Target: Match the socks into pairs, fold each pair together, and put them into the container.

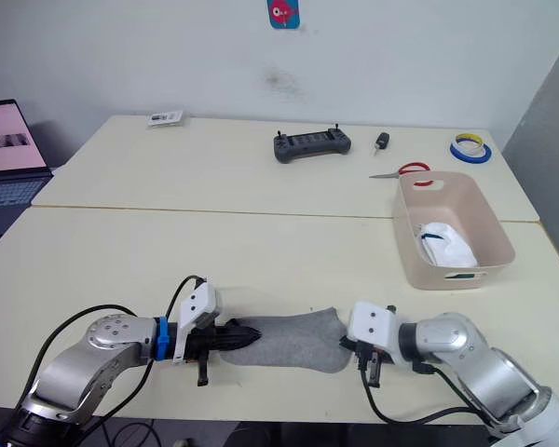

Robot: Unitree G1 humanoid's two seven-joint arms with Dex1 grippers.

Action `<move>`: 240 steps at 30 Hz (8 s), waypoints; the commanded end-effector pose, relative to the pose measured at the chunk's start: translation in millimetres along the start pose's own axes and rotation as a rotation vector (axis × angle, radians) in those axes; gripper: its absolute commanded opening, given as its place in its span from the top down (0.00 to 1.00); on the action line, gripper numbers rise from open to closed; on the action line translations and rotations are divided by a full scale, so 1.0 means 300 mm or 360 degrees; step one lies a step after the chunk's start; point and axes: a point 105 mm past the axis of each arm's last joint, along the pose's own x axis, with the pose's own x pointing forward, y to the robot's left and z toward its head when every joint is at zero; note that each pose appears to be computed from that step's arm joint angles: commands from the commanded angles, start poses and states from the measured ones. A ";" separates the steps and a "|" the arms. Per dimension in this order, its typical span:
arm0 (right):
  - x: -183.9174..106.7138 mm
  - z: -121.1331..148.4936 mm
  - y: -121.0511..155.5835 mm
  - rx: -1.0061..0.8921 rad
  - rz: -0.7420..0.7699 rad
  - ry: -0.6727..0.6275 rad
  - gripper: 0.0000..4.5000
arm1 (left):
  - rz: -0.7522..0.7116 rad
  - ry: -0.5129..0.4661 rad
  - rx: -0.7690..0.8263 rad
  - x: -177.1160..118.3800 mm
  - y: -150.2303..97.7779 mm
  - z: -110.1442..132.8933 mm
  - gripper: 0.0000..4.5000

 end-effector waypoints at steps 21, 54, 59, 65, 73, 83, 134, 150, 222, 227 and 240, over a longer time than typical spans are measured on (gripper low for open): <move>-0.007 -0.096 0.062 -0.0017 0.0091 0.0194 0.99 | 0.0078 0.0091 0.0208 0.058 0.036 -0.068 1.00; 0.028 -0.061 0.032 0.0669 -0.0492 -0.0116 0.78 | -0.0027 -0.0145 0.0429 0.118 0.009 0.029 1.00; -0.003 -0.054 -0.011 0.0650 -0.0519 -0.0133 0.99 | 0.0038 -0.0204 0.0452 0.090 0.024 0.070 1.00; -0.064 -0.055 -0.094 0.0624 -0.0576 -0.0131 0.99 | 0.0048 -0.0247 0.0449 0.102 0.033 0.107 1.00; -0.102 -0.027 -0.124 0.0545 -0.0520 -0.0130 0.99 | -0.0053 -0.0181 0.0405 0.207 0.018 0.085 1.00; -0.076 0.136 -0.039 0.0256 -0.0158 -0.0217 0.99 | -0.0042 -0.0028 0.0395 0.223 0.047 -0.001 1.00; 0.279 0.265 -0.001 0.0463 0.0321 -0.0192 0.99 | 0.0045 0.0066 0.0302 0.031 0.049 -0.039 1.00; 0.126 0.304 0.000 0.0312 0.0341 -0.0332 0.12 | 0.0493 -0.0084 0.0238 -0.182 0.175 0.065 1.00; 0.082 0.132 -0.033 0.0423 0.0077 -0.0273 0.96 | -0.0083 0.0294 0.0420 -0.059 0.021 -0.069 1.00; 0.090 0.111 -0.020 0.0750 0.0109 -0.0149 0.65 | -0.0063 0.0310 0.0414 -0.045 0.039 -0.104 1.00; 0.209 0.111 -0.019 0.1135 0.0142 0.0047 0.10 | -0.0065 0.0319 0.0412 -0.029 0.004 -0.145 1.00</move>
